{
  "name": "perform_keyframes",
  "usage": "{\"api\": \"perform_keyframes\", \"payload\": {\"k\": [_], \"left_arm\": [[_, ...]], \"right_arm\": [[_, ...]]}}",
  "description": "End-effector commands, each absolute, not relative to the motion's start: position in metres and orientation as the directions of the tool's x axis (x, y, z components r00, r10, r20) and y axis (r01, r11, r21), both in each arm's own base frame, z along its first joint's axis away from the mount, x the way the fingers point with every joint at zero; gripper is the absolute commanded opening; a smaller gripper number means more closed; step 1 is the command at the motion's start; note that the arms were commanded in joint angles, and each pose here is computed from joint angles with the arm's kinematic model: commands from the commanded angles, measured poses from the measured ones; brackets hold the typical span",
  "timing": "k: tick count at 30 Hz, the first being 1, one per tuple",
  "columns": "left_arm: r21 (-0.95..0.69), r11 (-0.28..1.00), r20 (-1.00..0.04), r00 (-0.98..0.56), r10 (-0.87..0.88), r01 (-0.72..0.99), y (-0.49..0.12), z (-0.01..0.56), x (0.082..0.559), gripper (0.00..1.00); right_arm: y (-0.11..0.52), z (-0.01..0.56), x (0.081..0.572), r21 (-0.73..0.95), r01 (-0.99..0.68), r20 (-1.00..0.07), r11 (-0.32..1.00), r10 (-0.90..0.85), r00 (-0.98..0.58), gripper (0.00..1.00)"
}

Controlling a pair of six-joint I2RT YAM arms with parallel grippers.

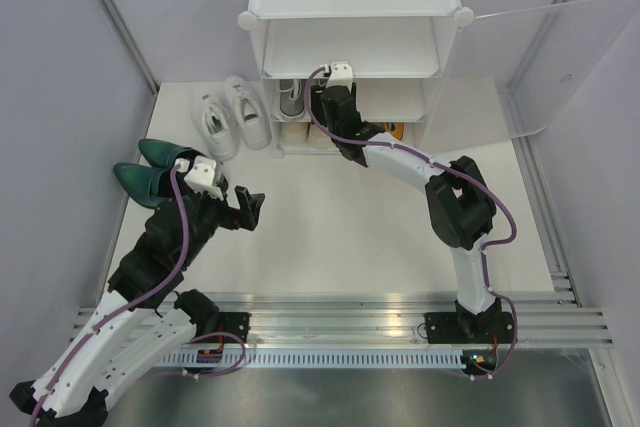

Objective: Place and organize the shoes in the shoe cabinet

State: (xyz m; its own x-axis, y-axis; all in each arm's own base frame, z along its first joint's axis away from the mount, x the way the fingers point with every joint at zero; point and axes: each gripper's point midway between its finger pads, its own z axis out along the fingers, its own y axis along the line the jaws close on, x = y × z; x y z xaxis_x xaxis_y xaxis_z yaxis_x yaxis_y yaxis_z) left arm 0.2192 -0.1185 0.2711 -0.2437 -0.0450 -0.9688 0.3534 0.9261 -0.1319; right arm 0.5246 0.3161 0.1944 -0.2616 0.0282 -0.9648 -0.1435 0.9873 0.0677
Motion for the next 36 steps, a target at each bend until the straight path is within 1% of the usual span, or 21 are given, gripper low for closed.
{"api": "perform_keyframes", "payload": {"k": [1,3,5,6,8,9,11,12,14,15,18,21,26,29,31,32,34,35,36], "left_arm": [[-0.115,0.918,-0.980,-0.192,-0.043,0.380,-0.120,0.287,0.220,1.00],[-0.115,0.918,-0.981,-0.191,-0.044,0.380,-0.120,0.288,0.220,1.00],[-0.116,0.916,-0.981,-0.191,-0.044,0.383,-0.121,0.288,0.220,1.00],[-0.116,0.916,-0.981,-0.191,-0.044,0.383,-0.121,0.288,0.220,0.99],[-0.116,0.916,-0.981,-0.192,-0.044,0.384,-0.121,0.288,0.220,1.00],[-0.116,0.916,-0.981,-0.190,-0.045,0.383,-0.121,0.288,0.220,1.00],[-0.116,0.915,-0.981,-0.190,-0.044,0.386,-0.121,0.288,0.219,1.00],[-0.117,0.914,-0.981,-0.188,-0.046,0.388,-0.121,0.289,0.219,0.99],[-0.118,0.914,-0.980,-0.191,-0.046,0.388,-0.122,0.288,0.219,0.99],[-0.119,0.914,-0.981,-0.189,-0.047,0.389,-0.121,0.289,0.219,1.00],[-0.119,0.914,-0.981,-0.189,-0.047,0.389,-0.121,0.289,0.218,0.99],[-0.120,0.913,-0.982,-0.184,-0.051,0.389,-0.121,0.290,0.218,1.00],[-0.120,0.915,-0.982,-0.180,-0.054,0.384,-0.119,0.291,0.217,1.00],[-0.120,0.916,-0.982,-0.182,-0.052,0.383,-0.119,0.290,0.218,1.00],[-0.119,0.917,-0.981,-0.185,-0.050,0.381,-0.119,0.289,0.219,1.00],[-0.119,0.916,-0.981,-0.186,-0.050,0.382,-0.120,0.289,0.218,0.99],[-0.116,0.918,-0.981,-0.186,-0.047,0.380,-0.119,0.289,0.219,1.00],[-0.115,0.919,-0.981,-0.187,-0.047,0.377,-0.119,0.289,0.219,1.00],[-0.115,0.920,-0.981,-0.187,-0.046,0.374,-0.119,0.288,0.220,0.99]], "right_arm": [[0.349,0.200,0.520,0.102,-0.264,-0.972,0.959,0.039,-0.231,0.08],[0.351,0.200,0.519,0.101,-0.267,-0.972,0.958,0.038,-0.233,0.09],[0.351,0.198,0.519,0.099,-0.268,-0.971,0.958,0.034,-0.237,0.13],[0.350,0.197,0.518,0.094,-0.267,-0.970,0.959,0.028,-0.241,0.26],[0.350,0.196,0.517,0.093,-0.267,-0.969,0.959,0.025,-0.248,0.44],[0.349,0.196,0.516,0.094,-0.266,-0.967,0.959,0.025,-0.252,0.57],[0.347,0.195,0.514,0.097,-0.259,-0.965,0.961,0.027,-0.260,0.67],[0.346,0.196,0.513,0.095,-0.257,-0.965,0.962,0.026,-0.261,0.75],[0.344,0.195,0.511,0.099,-0.254,-0.963,0.962,0.028,-0.267,0.82],[0.344,0.198,0.510,0.105,-0.256,-0.963,0.961,0.035,-0.266,0.87],[0.344,0.198,0.507,0.114,-0.257,-0.961,0.960,0.041,-0.274,0.94],[0.344,0.201,0.506,0.123,-0.254,-0.959,0.959,0.049,-0.279,0.96],[0.336,0.203,0.500,0.131,-0.236,-0.956,0.963,0.059,-0.287,0.97],[0.327,0.215,0.494,0.139,-0.219,-0.959,0.966,0.076,-0.274,0.97],[0.322,0.212,0.488,0.139,-0.214,-0.956,0.967,0.075,-0.284,0.97],[0.319,0.221,0.484,0.148,-0.215,-0.958,0.965,0.086,-0.275,0.97],[0.313,0.215,0.476,0.152,-0.211,-0.953,0.966,0.087,-0.291,0.97],[0.309,0.227,0.470,0.165,-0.210,-0.955,0.964,0.103,-0.277,0.97],[0.304,0.218,0.464,0.162,-0.206,-0.951,0.965,0.096,-0.294,0.97]]}}
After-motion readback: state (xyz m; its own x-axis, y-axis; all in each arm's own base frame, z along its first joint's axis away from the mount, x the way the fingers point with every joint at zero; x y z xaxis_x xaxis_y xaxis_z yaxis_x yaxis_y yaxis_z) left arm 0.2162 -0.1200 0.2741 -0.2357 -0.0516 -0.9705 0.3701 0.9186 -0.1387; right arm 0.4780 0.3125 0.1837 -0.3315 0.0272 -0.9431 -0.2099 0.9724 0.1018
